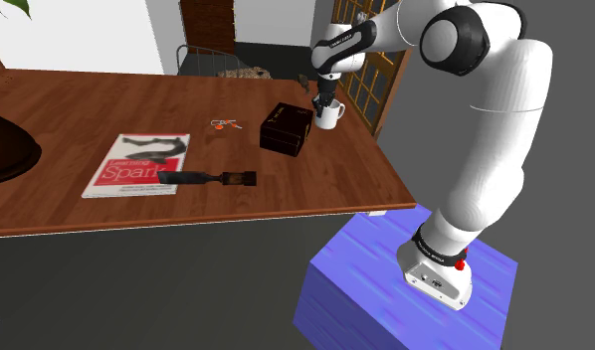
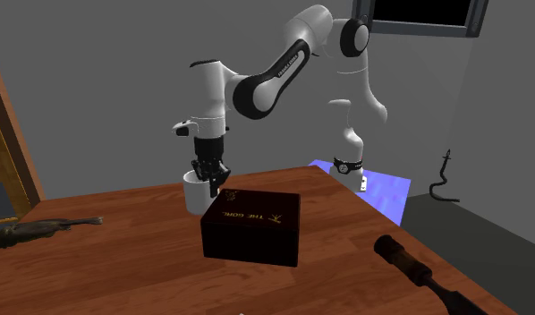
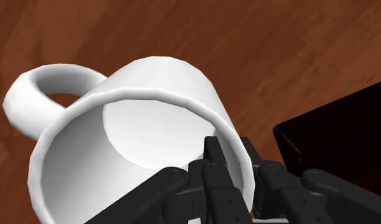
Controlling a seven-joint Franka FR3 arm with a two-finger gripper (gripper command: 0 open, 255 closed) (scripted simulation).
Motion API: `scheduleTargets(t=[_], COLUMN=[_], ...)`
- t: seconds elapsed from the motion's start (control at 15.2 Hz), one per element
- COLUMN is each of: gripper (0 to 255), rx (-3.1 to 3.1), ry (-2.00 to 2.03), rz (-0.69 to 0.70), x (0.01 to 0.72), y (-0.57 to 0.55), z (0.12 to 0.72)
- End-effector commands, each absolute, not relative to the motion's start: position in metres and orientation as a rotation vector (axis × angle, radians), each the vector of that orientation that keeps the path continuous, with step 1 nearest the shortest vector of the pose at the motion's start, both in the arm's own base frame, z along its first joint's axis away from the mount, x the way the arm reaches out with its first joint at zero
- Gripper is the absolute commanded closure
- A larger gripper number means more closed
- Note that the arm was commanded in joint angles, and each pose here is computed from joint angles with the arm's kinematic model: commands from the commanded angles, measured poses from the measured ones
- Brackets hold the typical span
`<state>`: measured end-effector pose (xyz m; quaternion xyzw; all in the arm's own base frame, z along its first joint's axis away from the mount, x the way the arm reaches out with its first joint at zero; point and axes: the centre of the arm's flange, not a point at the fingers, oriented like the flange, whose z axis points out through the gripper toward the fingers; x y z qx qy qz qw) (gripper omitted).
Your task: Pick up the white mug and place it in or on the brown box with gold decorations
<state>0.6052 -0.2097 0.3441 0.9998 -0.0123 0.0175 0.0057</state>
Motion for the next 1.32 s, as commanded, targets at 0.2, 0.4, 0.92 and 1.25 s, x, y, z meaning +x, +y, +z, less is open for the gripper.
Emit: scheduleTargets(t=[0.2, 0.4, 0.92, 1.25], gripper=[255, 255, 255, 255], rx=[3.130, 3.130, 3.130, 3.130], ry=[-0.038, -0.038, -0.038, -0.038], rz=[0.054, 0.054, 0.054, 0.054], x=[0.606, 0.606, 0.606, 0.606], y=[-0.210, -0.210, -0.210, -0.210], z=[0.364, 0.380, 0.422, 0.448])
